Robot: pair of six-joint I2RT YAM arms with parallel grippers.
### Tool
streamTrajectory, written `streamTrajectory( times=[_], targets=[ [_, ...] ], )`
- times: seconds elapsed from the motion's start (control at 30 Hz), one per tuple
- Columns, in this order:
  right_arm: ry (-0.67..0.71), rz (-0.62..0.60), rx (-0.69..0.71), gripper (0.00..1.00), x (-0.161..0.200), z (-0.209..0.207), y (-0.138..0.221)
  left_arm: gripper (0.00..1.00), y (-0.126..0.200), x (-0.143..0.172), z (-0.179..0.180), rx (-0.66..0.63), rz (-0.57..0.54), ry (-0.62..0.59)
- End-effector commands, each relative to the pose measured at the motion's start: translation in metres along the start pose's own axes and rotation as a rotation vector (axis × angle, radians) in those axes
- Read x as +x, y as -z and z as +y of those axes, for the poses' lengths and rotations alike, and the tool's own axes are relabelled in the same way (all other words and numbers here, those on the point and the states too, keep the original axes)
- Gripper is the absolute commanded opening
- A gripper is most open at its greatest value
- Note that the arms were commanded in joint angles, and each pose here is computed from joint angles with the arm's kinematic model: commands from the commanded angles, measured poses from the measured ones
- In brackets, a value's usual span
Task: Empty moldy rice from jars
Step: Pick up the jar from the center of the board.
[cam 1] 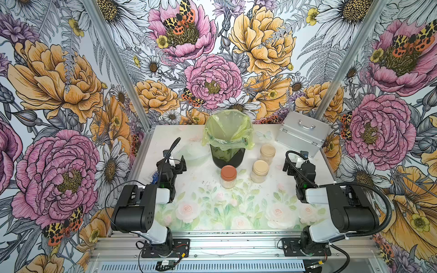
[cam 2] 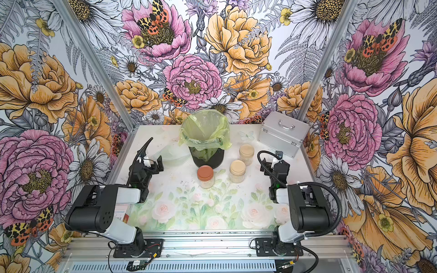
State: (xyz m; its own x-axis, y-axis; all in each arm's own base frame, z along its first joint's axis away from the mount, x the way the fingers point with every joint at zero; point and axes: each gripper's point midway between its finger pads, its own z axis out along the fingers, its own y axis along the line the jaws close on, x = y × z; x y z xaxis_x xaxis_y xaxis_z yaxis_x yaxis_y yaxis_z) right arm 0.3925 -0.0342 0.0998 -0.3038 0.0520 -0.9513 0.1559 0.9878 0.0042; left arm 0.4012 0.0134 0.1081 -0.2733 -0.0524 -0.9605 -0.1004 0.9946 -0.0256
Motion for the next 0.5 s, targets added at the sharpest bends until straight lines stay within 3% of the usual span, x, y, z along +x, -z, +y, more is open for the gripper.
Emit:
streamTrajectory(
  times=[0.0,0.3,0.47],
  targets=[
    [0.003,-0.044,-0.004,1.0,-0.0146,0.0029,-0.0025,0.99,0.0034,-0.0091,0.0035,-0.05,-0.046,-0.018],
    [0.0,-0.043,-0.003,1.0,-0.0142,0.0023,-0.0024,0.99,0.0055,-0.0108,0.007,-0.084,-0.061,-0.021],
    [0.001,-0.041,-0.003,1.0,-0.014,0.0023,-0.0028,0.99,0.002,-0.0096,0.0038,-0.036,-0.043,-0.007]
  ],
)
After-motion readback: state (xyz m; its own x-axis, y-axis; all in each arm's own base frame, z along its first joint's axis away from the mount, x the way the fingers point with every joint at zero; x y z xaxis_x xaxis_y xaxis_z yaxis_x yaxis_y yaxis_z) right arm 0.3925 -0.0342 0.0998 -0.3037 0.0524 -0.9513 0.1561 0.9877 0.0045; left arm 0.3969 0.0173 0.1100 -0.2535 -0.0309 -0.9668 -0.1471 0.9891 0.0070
